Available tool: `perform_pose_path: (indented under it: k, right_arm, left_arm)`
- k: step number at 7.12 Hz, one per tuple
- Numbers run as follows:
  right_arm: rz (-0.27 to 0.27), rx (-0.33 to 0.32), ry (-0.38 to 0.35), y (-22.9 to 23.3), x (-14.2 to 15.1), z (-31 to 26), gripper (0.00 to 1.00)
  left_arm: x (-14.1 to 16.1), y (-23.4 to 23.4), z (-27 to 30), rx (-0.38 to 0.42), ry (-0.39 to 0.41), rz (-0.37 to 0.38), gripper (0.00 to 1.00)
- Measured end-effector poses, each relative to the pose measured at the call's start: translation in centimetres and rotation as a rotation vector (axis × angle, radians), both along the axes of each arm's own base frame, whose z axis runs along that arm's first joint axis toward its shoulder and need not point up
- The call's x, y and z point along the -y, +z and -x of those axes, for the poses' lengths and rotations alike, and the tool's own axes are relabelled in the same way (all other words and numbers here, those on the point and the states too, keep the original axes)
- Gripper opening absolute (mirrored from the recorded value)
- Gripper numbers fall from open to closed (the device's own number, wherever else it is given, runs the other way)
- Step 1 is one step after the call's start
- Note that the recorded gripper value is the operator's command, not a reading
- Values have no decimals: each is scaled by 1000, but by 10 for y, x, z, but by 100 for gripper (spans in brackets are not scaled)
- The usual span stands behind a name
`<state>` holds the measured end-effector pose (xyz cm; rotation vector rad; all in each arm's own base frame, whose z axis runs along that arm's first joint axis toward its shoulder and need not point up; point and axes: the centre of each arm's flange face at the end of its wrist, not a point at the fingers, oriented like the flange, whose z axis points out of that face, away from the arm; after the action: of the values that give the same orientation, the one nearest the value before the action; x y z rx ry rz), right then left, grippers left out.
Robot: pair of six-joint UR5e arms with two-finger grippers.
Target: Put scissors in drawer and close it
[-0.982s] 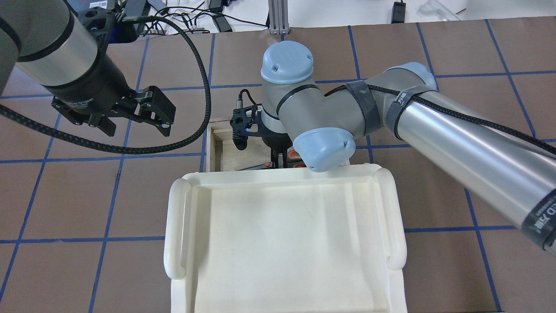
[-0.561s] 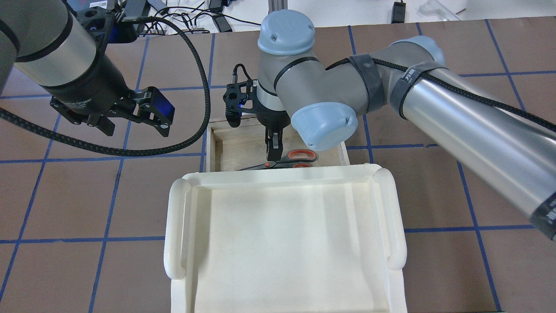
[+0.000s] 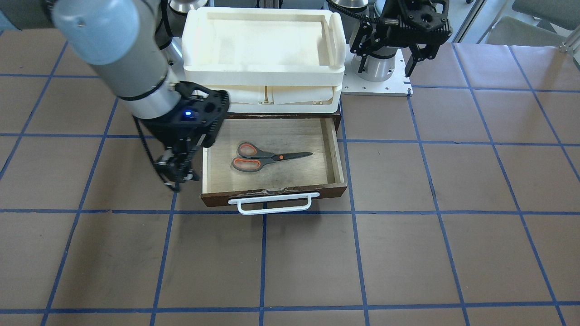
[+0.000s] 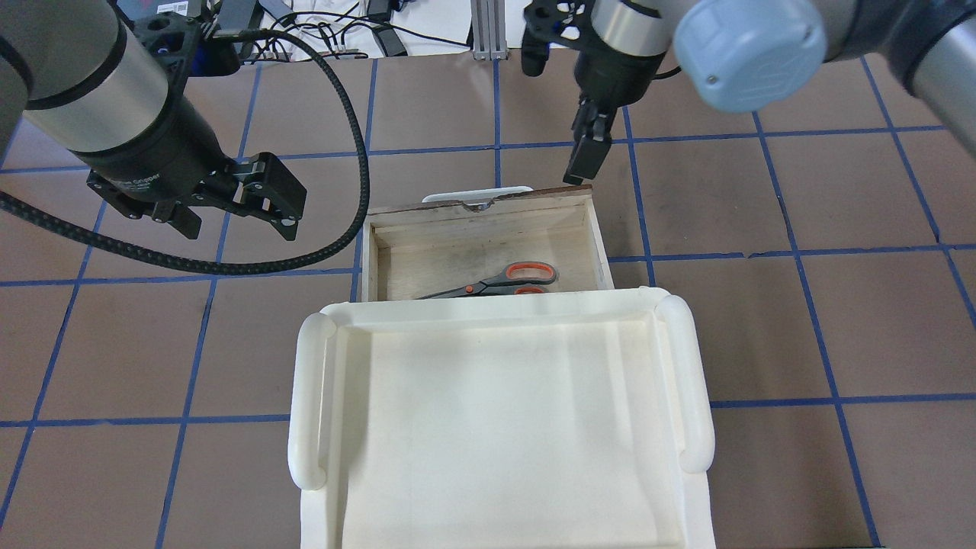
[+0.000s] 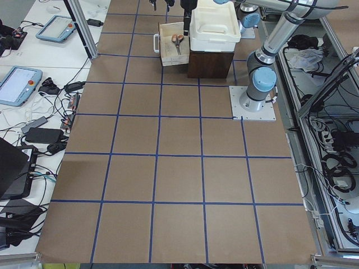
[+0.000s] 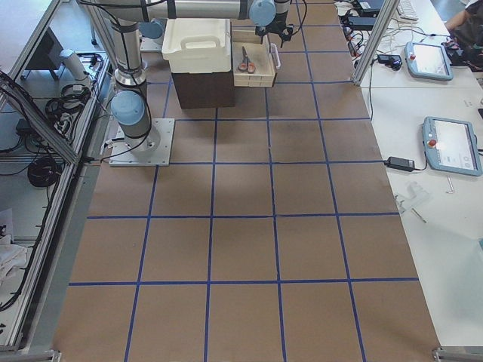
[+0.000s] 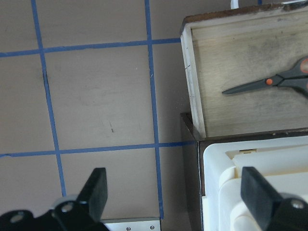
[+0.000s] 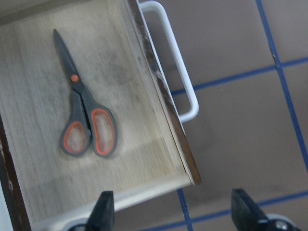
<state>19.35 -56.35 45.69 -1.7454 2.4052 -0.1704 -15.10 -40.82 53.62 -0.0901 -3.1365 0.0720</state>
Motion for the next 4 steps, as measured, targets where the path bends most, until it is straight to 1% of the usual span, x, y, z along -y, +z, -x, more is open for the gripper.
perform_pose_path:
  k: [1,2,3,4]
  right_arm:
    - [-1,-2,-116,15,2,46,91]
    - [-7,-17,-268,27,-1,71,94]
    - [-17,-39,-416,34,-6,76,96]
    - [-26,-73,-540,37,-11,69,96]
  left_arm:
    - [0,0,0,0,0,0,100]
    - [-1,0,0,-1,0,0,100]
    - [-1,0,0,-1,1,0,100]
    - [-1,0,0,-1,1,-1,100]
